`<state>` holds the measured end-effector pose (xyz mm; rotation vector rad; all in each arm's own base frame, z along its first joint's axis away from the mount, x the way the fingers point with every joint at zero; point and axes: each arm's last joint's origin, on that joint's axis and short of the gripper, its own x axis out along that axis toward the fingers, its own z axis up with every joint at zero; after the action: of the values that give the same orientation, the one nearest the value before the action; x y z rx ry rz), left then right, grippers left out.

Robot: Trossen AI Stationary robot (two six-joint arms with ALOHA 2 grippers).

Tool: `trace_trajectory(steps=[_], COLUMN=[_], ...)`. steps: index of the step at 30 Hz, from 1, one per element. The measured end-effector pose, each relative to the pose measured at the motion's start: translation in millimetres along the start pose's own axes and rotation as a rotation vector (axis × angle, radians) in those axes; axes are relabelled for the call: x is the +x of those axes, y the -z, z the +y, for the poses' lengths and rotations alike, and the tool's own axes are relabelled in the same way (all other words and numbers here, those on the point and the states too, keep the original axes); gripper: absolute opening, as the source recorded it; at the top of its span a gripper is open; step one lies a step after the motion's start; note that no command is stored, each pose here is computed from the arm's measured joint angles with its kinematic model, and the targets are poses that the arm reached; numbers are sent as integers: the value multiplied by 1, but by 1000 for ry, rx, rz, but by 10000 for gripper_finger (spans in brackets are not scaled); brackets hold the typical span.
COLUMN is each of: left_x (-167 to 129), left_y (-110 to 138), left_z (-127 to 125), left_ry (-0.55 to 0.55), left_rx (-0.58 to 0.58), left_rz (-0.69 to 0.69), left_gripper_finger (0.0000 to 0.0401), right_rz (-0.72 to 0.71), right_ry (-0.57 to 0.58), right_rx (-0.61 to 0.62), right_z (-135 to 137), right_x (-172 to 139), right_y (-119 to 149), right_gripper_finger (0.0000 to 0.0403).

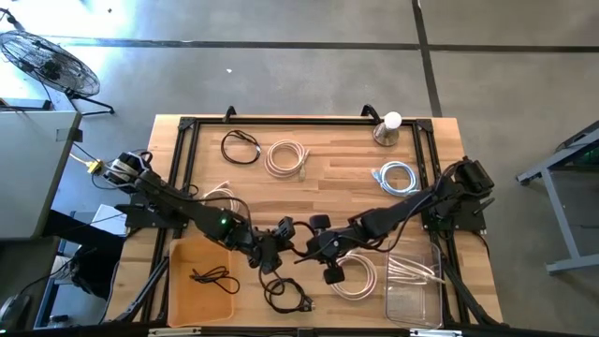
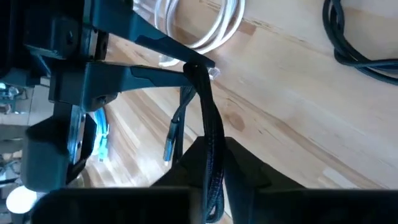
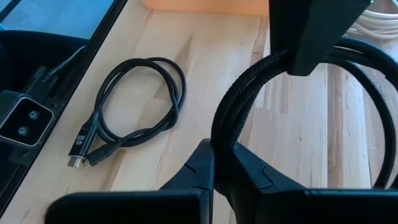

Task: Sort HDMI cables
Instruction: Put the black HDMI cable into the orange bin

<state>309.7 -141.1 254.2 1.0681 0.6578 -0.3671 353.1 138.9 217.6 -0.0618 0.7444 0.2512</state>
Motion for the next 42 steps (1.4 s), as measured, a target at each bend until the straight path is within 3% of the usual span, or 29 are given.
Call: trace_trajectory(steps=[8, 17, 22, 30, 34, 38, 42], left_x=[0, 0, -1, -19, -34, -51, -72], left_y=[1, 2, 0, -2, -8, -12, -10], left_z=[0, 0, -2, -14, -20, -32, -50], left_ry=[-5, -28, -18, -50, -53, -49, -24], left_rx=[-32, -45, -48, -17, -53, -73, -183], left_rz=[18, 46, 35, 143, 116, 135, 193], left_gripper_finger=[17, 17, 17, 17, 17, 17, 17], right_rz=[-2, -8, 11, 17, 9, -4, 22], right_ry=[29, 117, 83, 101, 228, 453, 618], right_rx=[1, 15, 13, -3, -77, -147, -206], right_z=[-1, -3, -2, -3, -6, -13, -19], right_x=[0, 0, 0, 0, -6, -14, -16], right_y=[0, 1, 2, 2, 0, -3, -2], right_gripper_finger=[29, 143, 207, 238, 235, 233, 233])
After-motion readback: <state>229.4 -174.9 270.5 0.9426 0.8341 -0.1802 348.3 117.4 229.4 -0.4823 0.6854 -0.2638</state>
